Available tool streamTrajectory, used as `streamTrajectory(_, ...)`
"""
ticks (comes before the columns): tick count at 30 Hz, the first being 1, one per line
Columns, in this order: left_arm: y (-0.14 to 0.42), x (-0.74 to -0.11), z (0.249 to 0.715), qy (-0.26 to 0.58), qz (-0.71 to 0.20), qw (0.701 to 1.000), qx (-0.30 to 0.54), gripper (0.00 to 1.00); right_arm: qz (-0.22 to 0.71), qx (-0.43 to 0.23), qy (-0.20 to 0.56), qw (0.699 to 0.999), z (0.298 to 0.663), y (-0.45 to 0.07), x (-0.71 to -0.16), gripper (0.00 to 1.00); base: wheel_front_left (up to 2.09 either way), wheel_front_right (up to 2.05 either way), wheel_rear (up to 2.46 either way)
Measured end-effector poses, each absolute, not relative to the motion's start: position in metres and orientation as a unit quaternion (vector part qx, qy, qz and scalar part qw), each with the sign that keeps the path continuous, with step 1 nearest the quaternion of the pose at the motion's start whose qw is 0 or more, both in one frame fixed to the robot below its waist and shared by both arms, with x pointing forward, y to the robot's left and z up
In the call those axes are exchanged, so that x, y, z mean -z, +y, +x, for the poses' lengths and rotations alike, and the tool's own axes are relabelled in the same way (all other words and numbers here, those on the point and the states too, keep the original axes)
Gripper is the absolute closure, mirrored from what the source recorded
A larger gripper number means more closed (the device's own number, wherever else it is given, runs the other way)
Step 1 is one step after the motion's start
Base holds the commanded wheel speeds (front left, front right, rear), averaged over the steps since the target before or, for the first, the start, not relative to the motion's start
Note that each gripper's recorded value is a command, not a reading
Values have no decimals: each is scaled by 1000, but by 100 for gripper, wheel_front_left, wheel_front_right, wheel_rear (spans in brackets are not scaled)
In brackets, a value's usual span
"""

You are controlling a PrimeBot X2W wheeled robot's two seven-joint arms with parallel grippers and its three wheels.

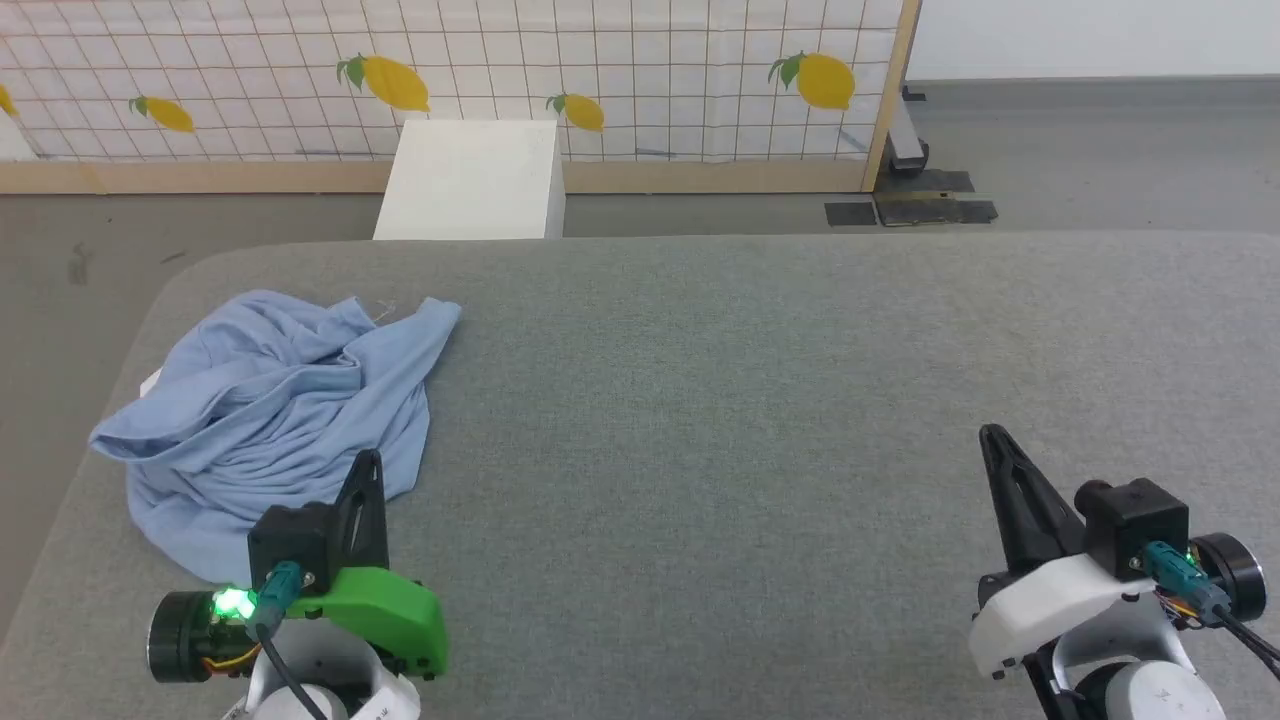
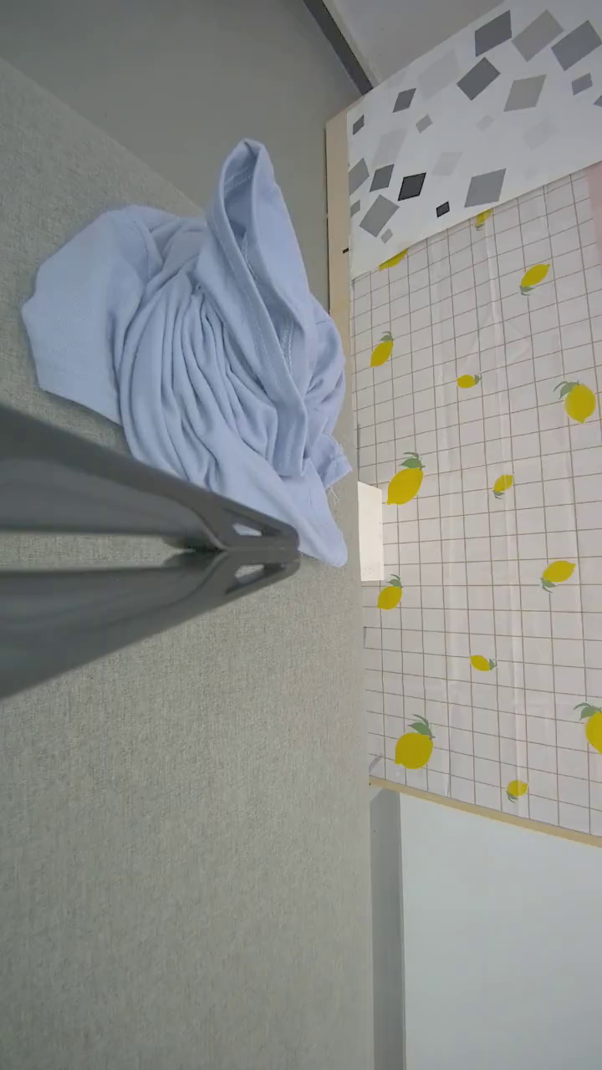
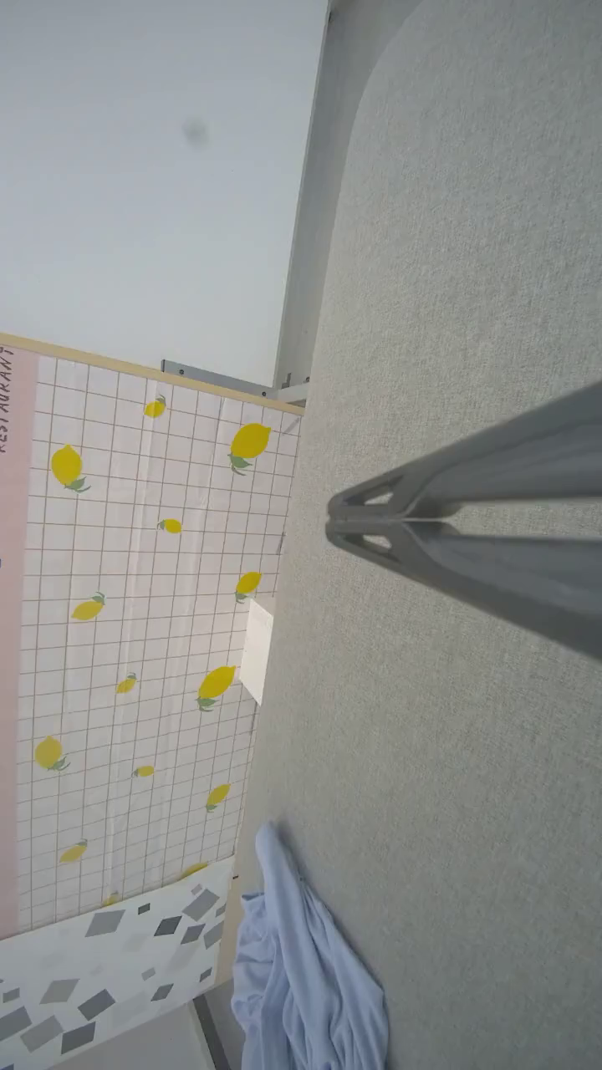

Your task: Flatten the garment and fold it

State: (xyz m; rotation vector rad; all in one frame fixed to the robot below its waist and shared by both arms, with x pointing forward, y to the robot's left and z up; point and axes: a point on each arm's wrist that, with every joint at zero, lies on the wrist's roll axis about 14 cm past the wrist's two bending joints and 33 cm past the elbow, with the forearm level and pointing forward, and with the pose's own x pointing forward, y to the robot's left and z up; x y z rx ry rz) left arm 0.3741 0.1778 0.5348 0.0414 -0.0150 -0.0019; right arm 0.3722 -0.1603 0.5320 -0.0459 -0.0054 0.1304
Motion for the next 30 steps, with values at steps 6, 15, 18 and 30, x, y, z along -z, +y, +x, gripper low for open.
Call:
streamTrajectory(6,178,-535,374,-7,21,1000,1,100,-23,-65,-3,998,372,-160,-532,100,0,0,0)
streamTrajectory(15,178,-535,374,-7,21,1000,1,100,-23,-65,-3,998,372,-160,-532,100,0,0,0)
streamTrajectory(18,178,-535,374,-7,21,1000,1,100,-23,-65,-3,998,372,-160,-532,100,0,0,0)
streamTrajectory(30,178,-535,374,-7,21,1000,1,100,-23,-65,-3,998,372,-160,-532,100,0,0,0)
